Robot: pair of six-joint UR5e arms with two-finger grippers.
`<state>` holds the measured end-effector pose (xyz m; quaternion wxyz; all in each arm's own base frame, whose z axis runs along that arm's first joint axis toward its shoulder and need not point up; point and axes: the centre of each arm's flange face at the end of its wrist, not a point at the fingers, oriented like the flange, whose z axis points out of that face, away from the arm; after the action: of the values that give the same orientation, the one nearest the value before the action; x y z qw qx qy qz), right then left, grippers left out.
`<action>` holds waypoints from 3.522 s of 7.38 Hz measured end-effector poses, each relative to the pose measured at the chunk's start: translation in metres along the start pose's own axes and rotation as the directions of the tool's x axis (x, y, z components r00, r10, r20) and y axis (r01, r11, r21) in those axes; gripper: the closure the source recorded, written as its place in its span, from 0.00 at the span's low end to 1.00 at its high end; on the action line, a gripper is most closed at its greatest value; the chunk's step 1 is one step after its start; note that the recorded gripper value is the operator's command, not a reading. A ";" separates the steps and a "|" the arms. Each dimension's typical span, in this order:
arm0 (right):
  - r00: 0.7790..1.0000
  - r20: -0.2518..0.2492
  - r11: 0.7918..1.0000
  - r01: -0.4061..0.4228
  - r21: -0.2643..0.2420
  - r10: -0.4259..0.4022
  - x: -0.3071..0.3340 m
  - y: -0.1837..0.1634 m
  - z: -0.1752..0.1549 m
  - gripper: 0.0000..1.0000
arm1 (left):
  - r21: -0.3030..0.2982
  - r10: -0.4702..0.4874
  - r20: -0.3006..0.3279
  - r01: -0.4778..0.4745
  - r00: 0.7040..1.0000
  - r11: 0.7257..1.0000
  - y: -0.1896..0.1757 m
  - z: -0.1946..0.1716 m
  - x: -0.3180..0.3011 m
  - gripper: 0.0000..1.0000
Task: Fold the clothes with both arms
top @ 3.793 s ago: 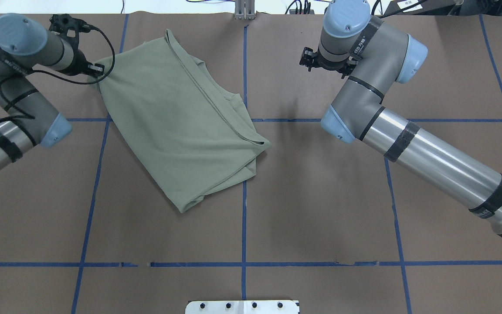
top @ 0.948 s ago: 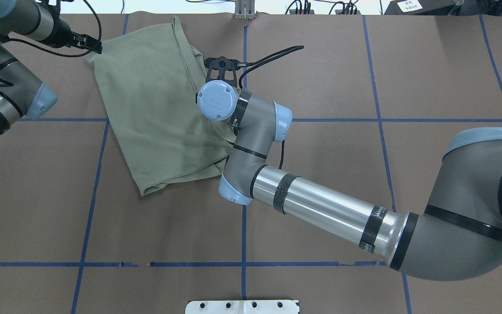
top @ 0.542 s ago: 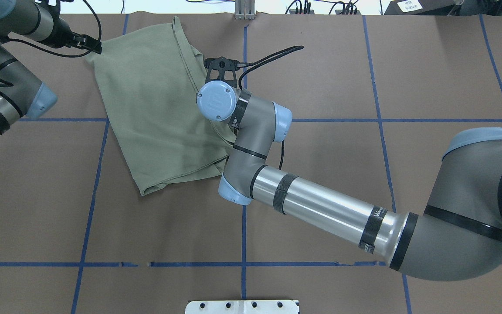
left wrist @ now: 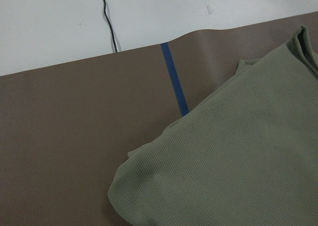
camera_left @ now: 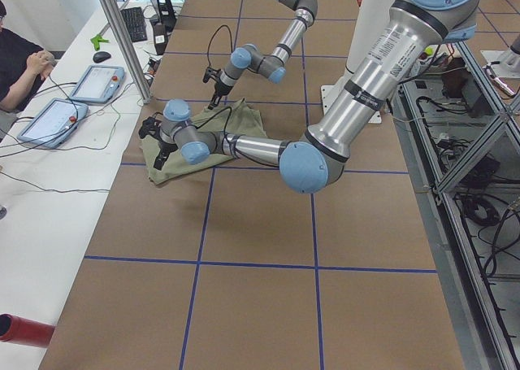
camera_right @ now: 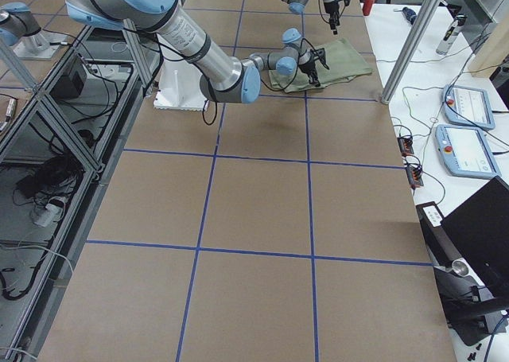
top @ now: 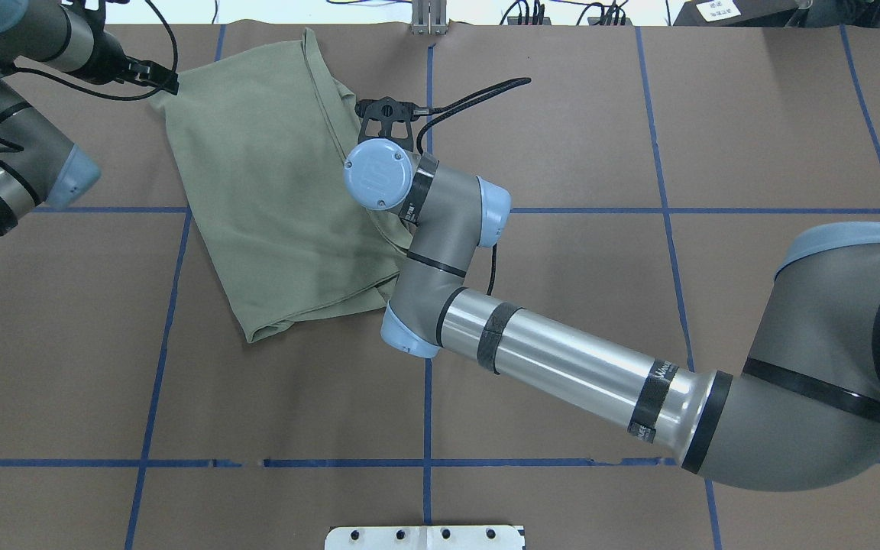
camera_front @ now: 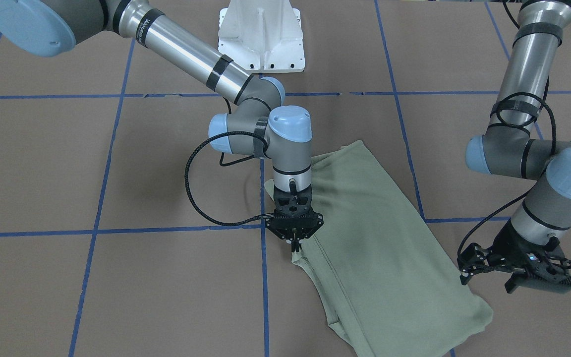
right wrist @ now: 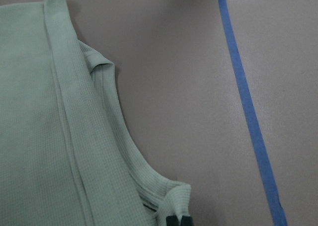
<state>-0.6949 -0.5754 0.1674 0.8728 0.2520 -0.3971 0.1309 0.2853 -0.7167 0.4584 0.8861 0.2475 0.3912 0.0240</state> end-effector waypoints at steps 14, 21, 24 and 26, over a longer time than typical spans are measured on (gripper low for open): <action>0.994 -0.050 0.994 0.098 0.055 -0.095 0.228 0.148 -0.132 0.00 | -0.004 0.003 -0.015 -0.003 1.000 1.000 0.003 0.000 0.000 0.00; 0.951 -0.112 0.896 0.225 -0.382 -0.287 0.129 0.098 -0.150 0.00 | -0.009 0.004 -0.017 -0.004 1.000 1.000 0.008 0.002 -0.003 0.00; 0.905 -0.089 0.823 0.332 -0.461 -0.415 0.137 0.120 -0.126 0.00 | -0.008 0.004 -0.018 -0.005 1.000 1.000 0.014 0.004 -0.007 0.00; 0.888 -0.089 0.797 0.356 -0.488 -0.451 0.139 0.133 -0.123 0.00 | -0.008 0.004 -0.018 -0.004 1.000 1.000 0.014 0.004 -0.008 0.00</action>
<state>-0.5843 -0.3929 0.2493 0.9500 0.1034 -0.2634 -0.1317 0.2847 -0.7076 0.4723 0.8835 0.2445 0.3986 0.0296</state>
